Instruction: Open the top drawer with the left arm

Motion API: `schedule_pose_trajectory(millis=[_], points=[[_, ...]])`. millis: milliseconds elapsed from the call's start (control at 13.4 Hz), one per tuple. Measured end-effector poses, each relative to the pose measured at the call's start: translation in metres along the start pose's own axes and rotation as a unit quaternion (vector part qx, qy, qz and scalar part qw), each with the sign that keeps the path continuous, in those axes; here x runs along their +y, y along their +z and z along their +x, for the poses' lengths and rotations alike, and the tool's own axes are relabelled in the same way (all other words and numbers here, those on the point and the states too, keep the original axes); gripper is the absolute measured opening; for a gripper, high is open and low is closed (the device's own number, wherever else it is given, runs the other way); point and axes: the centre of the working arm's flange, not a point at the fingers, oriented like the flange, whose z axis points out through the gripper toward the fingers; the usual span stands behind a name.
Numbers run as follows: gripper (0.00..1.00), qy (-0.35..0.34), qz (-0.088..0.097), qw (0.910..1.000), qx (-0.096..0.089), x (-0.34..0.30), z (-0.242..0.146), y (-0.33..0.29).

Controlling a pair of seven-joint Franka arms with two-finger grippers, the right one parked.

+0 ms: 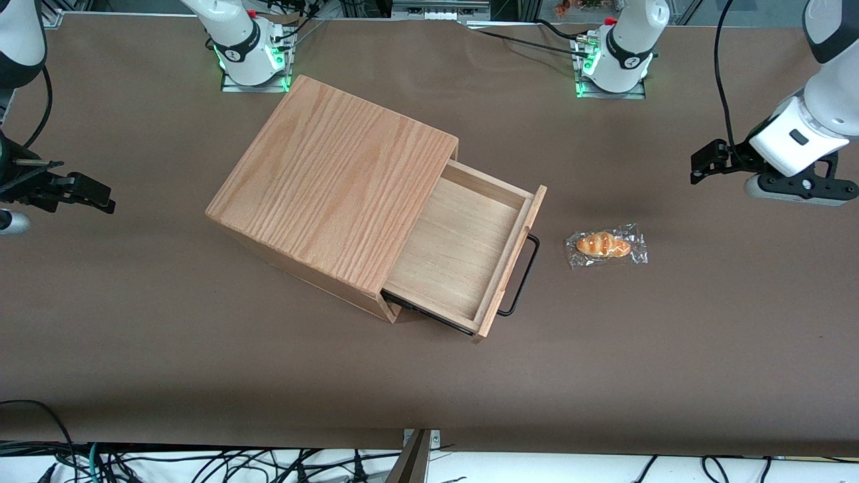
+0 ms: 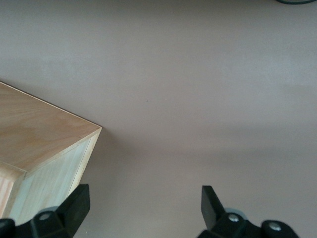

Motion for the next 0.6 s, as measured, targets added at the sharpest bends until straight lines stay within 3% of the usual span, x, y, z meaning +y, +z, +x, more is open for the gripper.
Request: schedule_pose_trajectory(millis=[595], points=[[1.0, -0.011, 0.0, 0.9999, -0.001, 0.0002, 0.0007, 0.0016]])
